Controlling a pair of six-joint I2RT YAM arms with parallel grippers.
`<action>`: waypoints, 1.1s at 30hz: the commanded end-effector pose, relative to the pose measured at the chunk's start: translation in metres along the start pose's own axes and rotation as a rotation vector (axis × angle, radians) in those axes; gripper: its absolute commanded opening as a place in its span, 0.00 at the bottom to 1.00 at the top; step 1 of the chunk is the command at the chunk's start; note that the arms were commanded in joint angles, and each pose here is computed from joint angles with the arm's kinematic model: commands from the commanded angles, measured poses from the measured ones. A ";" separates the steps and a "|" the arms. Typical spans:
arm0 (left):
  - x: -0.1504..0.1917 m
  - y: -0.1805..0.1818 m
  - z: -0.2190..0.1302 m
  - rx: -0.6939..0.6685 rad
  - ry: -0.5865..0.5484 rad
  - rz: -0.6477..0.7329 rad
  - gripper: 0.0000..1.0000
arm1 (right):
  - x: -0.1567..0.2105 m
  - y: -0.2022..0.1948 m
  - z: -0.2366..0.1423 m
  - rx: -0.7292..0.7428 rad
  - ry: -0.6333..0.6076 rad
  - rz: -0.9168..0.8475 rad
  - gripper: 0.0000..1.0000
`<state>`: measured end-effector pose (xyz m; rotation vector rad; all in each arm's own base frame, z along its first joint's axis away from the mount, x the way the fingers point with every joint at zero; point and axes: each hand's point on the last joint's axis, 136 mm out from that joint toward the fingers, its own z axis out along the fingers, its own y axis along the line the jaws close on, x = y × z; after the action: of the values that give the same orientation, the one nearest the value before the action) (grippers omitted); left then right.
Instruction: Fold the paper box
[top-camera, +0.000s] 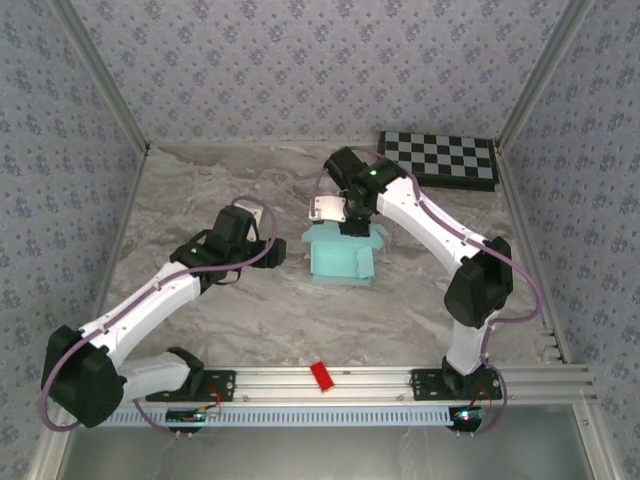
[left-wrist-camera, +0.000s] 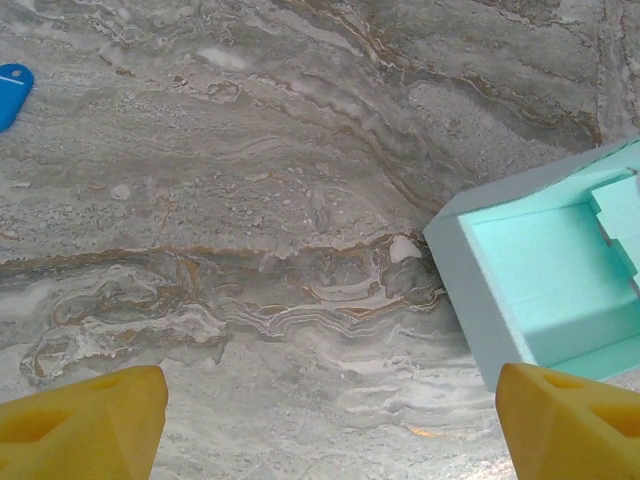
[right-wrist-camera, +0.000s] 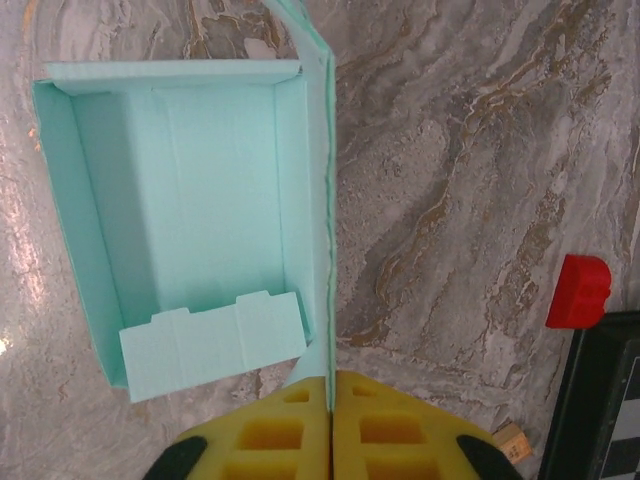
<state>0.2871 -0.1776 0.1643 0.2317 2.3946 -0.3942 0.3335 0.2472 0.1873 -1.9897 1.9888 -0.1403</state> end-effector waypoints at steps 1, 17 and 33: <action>-0.001 -0.002 0.001 0.019 -0.005 0.023 0.85 | -0.008 0.001 -0.004 -0.019 -0.021 -0.212 0.23; 0.001 -0.033 0.007 0.205 -0.027 0.276 0.84 | -0.013 -0.025 -0.068 0.187 -0.190 0.016 0.49; 0.009 -0.032 0.040 0.449 -0.136 0.529 0.80 | 0.073 0.021 -0.090 0.318 -0.374 0.900 0.49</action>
<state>0.2987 -0.2062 0.1304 0.8273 2.1308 -0.6128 0.2937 0.1721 0.2632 -0.9909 2.1172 0.0413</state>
